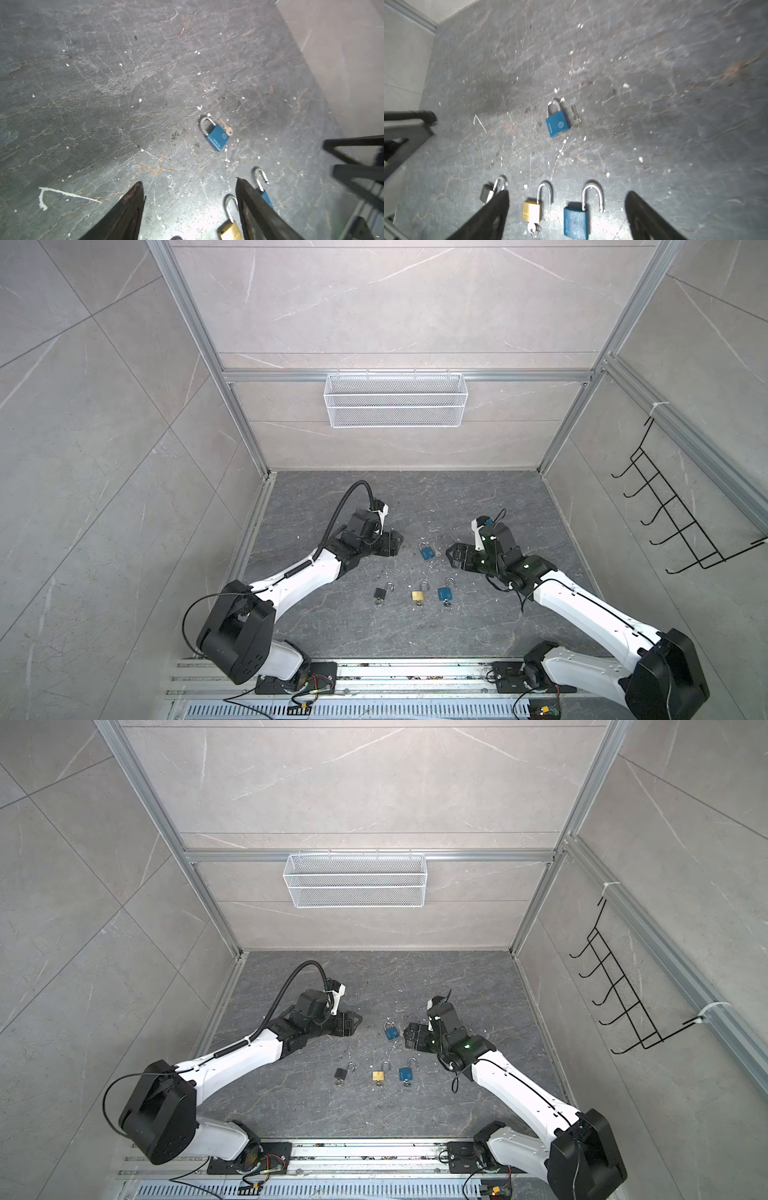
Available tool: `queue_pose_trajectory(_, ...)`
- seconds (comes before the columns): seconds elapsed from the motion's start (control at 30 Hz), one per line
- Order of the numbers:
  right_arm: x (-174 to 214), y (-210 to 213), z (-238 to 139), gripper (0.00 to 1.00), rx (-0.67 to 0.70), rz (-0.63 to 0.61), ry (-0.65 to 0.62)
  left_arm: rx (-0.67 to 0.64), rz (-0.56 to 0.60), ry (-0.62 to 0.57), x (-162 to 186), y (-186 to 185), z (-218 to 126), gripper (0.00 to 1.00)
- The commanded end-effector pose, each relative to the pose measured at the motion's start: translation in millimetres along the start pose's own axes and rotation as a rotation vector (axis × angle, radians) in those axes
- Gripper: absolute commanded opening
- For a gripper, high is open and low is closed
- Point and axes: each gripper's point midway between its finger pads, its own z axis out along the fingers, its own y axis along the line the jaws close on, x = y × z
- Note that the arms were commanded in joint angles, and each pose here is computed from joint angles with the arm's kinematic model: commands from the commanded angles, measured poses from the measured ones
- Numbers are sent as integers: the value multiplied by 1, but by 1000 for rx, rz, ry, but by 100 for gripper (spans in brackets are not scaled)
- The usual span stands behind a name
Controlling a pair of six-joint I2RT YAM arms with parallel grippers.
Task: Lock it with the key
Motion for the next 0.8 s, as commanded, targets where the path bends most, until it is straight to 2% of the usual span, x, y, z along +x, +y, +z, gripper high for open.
queue_pose_trajectory(0.0, 10, 4, 12, 84, 21, -9, 20, 60, -12, -38, -5, -12, -9, 72)
queue_pose_trajectory(0.13, 12, 2, 14, 84, 127, -53, 14, 69, 16, -21, -4, -16, -13, 72)
queue_pose_trajectory(0.37, 27, 12, 25, 84, 171, -80, 19, 52, 16, -37, 0, -11, -19, 73)
queue_pose_trajectory(0.63, 46, 21, 40, 84, 154, -114, 79, 41, 7, -85, -4, -8, -24, 72)
queue_pose_trajectory(0.77, 56, 24, 38, 79, 130, -125, 95, 91, 0, -94, -2, -14, -19, 72)
